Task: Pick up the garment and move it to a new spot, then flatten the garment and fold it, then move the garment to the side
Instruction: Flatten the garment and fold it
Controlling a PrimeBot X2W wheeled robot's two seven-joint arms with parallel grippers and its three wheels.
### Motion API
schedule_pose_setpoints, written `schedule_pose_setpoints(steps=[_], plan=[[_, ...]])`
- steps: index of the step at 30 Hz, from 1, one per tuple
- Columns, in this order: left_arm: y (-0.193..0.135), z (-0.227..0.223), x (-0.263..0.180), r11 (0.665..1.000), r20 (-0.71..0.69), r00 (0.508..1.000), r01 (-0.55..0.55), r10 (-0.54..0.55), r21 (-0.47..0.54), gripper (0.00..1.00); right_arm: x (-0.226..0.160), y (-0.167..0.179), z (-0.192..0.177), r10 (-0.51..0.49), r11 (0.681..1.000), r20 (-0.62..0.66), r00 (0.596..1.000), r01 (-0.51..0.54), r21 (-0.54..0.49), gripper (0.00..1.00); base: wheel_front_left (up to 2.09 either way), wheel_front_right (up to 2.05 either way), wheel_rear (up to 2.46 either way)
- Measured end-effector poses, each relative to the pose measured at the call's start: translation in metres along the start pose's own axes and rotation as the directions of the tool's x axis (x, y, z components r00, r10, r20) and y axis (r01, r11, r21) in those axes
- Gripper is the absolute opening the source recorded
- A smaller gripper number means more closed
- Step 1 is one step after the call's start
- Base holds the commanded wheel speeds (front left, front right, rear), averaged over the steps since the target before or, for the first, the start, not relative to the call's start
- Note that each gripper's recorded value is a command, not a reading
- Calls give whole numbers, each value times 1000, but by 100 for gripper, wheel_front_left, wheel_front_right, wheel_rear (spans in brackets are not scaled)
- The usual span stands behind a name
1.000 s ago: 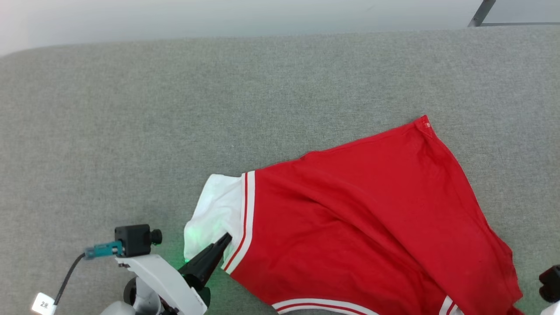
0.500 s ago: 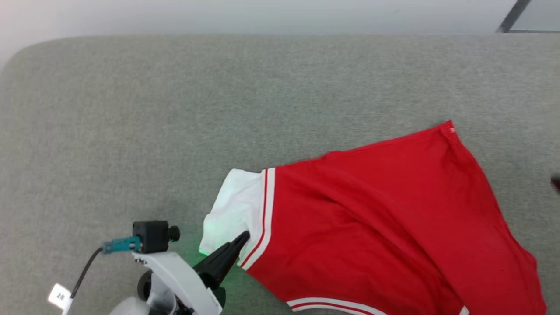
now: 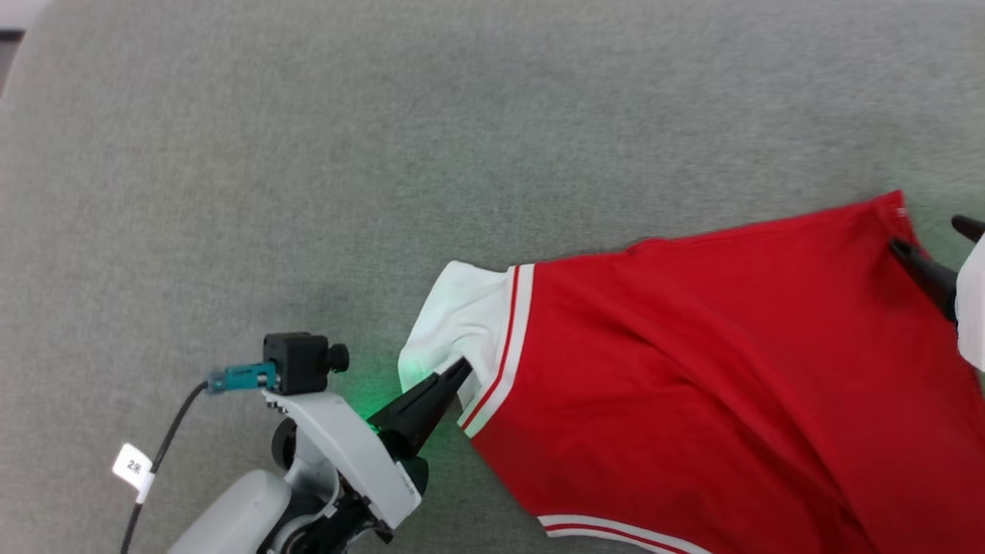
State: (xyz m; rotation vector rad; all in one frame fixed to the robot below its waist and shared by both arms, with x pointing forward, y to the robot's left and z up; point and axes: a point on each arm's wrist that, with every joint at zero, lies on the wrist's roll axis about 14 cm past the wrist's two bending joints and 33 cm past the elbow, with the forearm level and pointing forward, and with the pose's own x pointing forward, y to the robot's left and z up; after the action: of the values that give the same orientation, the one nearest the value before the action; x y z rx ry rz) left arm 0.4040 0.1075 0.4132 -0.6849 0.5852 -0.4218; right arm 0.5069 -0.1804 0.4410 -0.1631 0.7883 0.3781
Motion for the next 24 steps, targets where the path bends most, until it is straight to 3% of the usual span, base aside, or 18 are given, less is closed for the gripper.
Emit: schedule_pose_setpoints(steps=[3, 6, 7, 8, 9, 14, 19, 24], plan=[[6, -1, 2, 1000, 0, 1000, -13, 13, -10, 0, 21, -3, -22, -5, 999, -90, 996, 1, -45, 100, 0, 0, 0], [12, -1, 1, 999, 6, 1000, -27, 28, -19, 0, 35, 5, -32, 37, 999, -132, 991, -40, -22, 100, 0, 0, 0], [13, -1, 1, 999, 10, 999, -31, 31, -23, 0, 38, 6, -33, 45, 998, -143, 989, -50, -28, 41, 0, 0, 0], [14, -1, 1, 999, 12, 999, -33, 33, -24, 0, 40, 8, -34, 54, 998, -148, 988, -59, -27, 11, 0, 0, 0], [15, 0, 0, 999, 14, 999, -37, 37, -26, 0, 41, 9, -33, 60, 998, -147, 987, -65, -25, 0, 0, 0, 0], [15, 6, -3, 999, 36, 999, -37, 38, -30, 0, 40, 18, -26, 91, 996, -87, 992, -90, 10, 0, 0, 0, 0], [11, 39, -7, 1000, 136, 990, -22, 25, -22, 0, 30, 9, 4, 60, 990, 99, 993, -72, 118, 0, 0, 0, 0], [-11, 95, 8, 996, 188, 981, 38, -54, 87, 0, 4, -24, 69, -61, 979, 374, 926, -17, 201, 0, 0, 0, 0]])
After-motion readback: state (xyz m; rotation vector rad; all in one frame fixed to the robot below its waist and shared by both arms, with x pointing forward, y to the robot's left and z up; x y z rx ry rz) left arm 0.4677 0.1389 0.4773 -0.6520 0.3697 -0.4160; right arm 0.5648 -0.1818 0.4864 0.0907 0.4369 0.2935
